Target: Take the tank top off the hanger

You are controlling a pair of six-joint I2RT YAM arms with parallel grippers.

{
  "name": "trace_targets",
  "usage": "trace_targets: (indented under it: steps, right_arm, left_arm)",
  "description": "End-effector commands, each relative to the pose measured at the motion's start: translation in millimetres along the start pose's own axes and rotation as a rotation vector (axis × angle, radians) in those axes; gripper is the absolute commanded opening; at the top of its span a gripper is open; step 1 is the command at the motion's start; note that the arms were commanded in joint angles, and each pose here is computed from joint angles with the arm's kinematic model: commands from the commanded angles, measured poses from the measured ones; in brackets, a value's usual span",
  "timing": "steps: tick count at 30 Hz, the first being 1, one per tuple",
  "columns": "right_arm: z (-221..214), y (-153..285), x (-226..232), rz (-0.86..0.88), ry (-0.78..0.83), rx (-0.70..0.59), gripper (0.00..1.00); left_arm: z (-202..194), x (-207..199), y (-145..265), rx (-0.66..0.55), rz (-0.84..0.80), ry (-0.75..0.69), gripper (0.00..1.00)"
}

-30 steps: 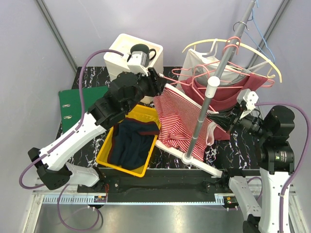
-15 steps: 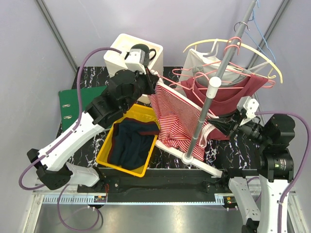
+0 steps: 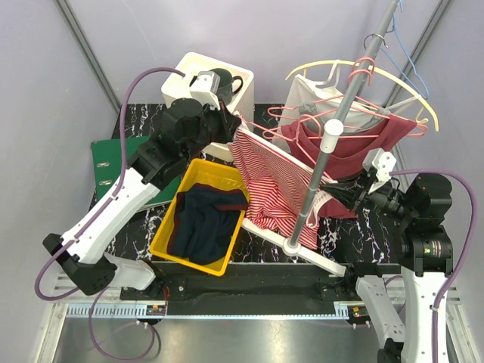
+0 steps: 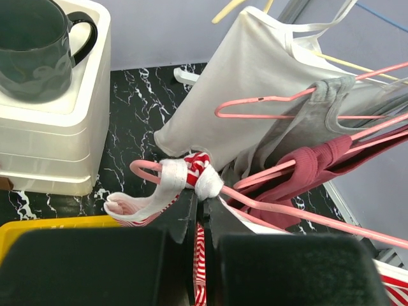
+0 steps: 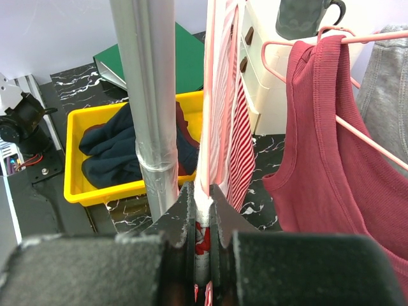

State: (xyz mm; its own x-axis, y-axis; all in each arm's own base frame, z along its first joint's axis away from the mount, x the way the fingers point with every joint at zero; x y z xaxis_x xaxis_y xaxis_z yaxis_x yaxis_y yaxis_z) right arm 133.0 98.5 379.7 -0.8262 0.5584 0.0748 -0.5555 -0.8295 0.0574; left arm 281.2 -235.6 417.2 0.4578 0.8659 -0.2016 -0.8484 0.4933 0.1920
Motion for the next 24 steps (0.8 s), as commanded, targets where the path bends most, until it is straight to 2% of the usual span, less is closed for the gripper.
trace_targets:
  steps: [1, 5, 8, 11, 12, 14, 15, 17, 18, 19, 24]
  right_arm:
    - [12.4, 10.8, 25.0, 0.066, 0.063, -0.029, 0.00]
    - [15.2, 10.8, 25.2, 0.067, 0.069, -0.031, 0.00]
    - [16.2, 11.1, 23.9, 0.054, 0.071, -0.033, 0.00]
    - [16.8, 10.5, 15.0, -0.009, 0.056, -0.030, 0.00]
    - [17.5, 10.2, 13.0, -0.021, 0.052, -0.031, 0.00]
    - [20.0, 9.3, 5.5, -0.071, 0.028, -0.036, 0.00]
    - [22.0, 8.5, 2.7, -0.085, 0.022, -0.043, 0.00]
    - [24.9, 8.1, -0.2, -0.110, -0.002, -0.054, 0.00]
    - [27.4, 8.5, 0.5, -0.110, 0.007, -0.062, 0.00]
    - [28.3, 9.1, 2.5, -0.104, 0.015, -0.068, 0.00]
    - [31.8, 8.8, 13.6, -0.018, 0.043, -0.073, 0.00]
  left_arm:
    - [42.8, 103.8, 5.3, -0.123, 0.473, -0.055, 0.00]
    - [37.1, 124.9, 3.8, -0.090, 0.518, -0.030, 0.00]
    - [35.8, 134.0, 5.3, -0.075, 0.484, 0.014, 0.00]
    - [32.2, 136.9, 6.1, -0.060, 0.434, 0.030, 0.00]
    - [24.2, 131.0, 2.1, -0.032, 0.358, 0.039, 0.00]
    - [23.2, 127.1, 4.3, -0.050, 0.284, 0.074, 0.00]
    - [9.1, 121.6, 0.5, -0.012, 0.213, 0.091, 0.00]
    - [6.4, 123.7, 3.8, -0.025, 0.175, 0.159, 0.00]
    - [-8.5, 123.5, 1.3, 0.010, 0.133, 0.187, 0.00]
    - [-3.9, 129.6, 6.4, -0.028, 0.132, 0.227, 0.00]
    - [-18.9, 146.4, 13.6, -0.038, 0.123, 0.325, 0.00]
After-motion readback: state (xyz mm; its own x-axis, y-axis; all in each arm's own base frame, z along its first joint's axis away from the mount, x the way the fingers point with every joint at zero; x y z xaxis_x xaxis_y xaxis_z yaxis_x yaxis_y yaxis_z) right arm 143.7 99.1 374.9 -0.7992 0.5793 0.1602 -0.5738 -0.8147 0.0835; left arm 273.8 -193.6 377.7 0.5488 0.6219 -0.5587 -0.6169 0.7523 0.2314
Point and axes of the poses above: each gripper's point midway between its finger pads, its own y axis back along the fingers, its own x axis along the line the jaws close on, z = x × y, the point moved 5 cm from there along y, back along the fingers, and after that the axes turned 9 degrees about -y, right-handed, at the moved point
